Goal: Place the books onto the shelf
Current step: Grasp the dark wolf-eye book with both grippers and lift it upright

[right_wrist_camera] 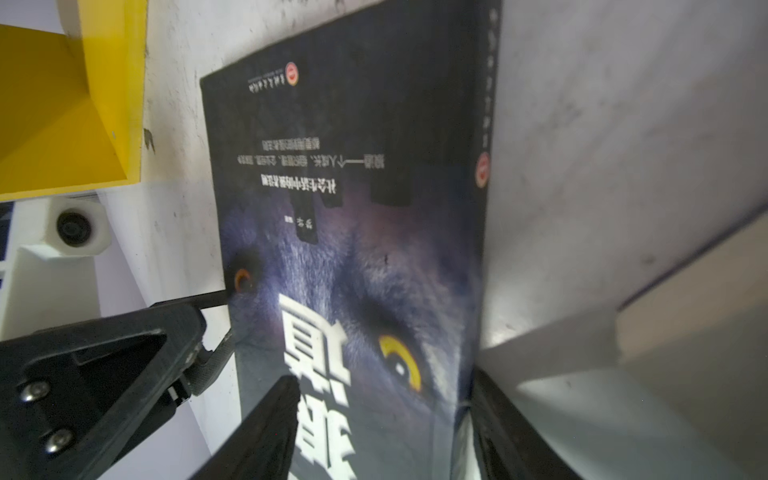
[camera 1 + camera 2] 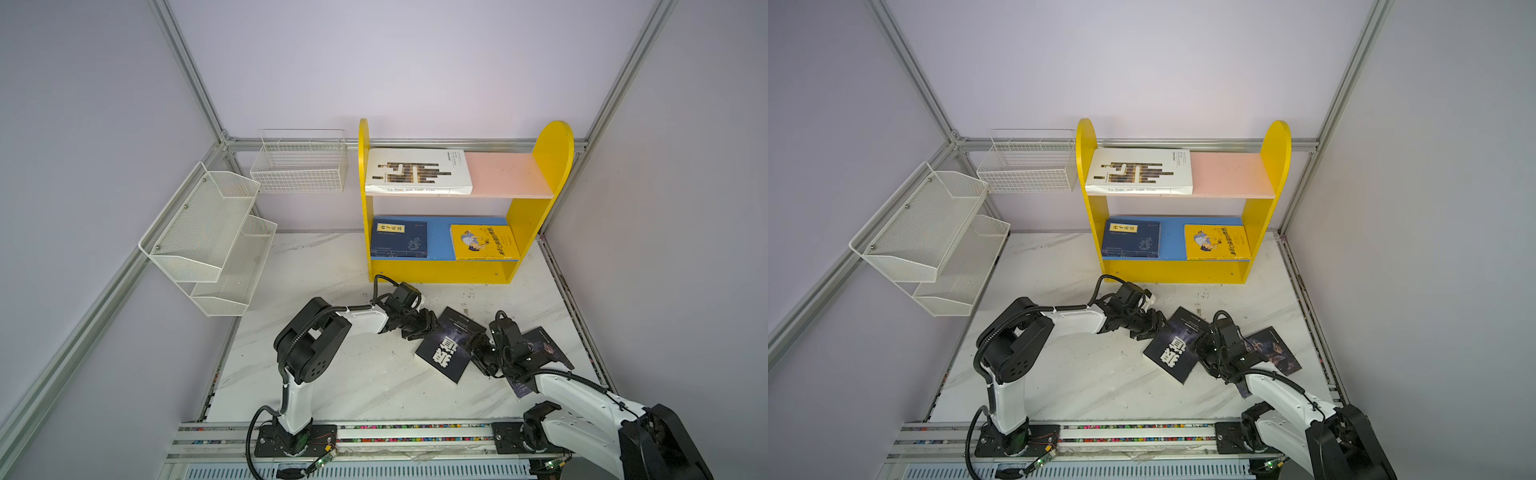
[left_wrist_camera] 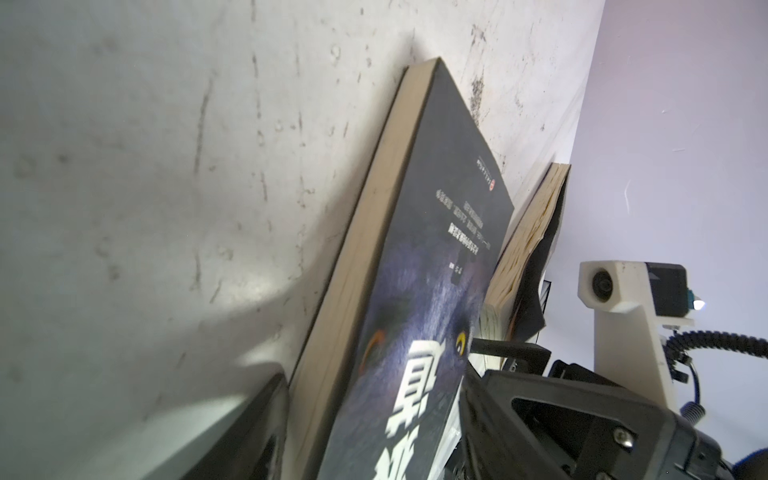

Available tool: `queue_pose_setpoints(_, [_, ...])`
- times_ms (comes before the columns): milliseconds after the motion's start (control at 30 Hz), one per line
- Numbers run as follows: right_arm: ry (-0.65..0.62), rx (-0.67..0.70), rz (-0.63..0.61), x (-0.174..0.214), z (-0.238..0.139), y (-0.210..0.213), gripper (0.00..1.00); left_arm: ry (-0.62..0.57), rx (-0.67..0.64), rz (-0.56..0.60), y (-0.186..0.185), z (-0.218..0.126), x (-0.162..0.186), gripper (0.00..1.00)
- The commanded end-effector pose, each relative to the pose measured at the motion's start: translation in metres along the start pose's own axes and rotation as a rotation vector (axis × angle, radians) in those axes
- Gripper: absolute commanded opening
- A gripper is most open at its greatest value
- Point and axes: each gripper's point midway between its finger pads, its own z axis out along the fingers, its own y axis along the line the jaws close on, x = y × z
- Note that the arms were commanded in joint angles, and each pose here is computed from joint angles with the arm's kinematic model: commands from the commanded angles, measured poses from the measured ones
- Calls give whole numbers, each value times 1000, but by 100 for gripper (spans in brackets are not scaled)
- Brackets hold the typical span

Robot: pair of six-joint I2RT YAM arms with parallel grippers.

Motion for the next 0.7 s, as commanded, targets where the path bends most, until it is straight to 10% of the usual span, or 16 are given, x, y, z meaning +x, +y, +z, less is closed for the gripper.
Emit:
queue_pose_setpoints(0, [-46,-284,-12,-10,-20,67,66,55,81,11,-14,10,11,64])
queue_pose_setpoints(400, [-76,-526,50,-15,-44,105,64,48,214,-30,-30,10,5,64])
queue_pose_setpoints(667, [-128,-261,100,-24,-29,63,37,5,221,-56,-26,4,-1,64])
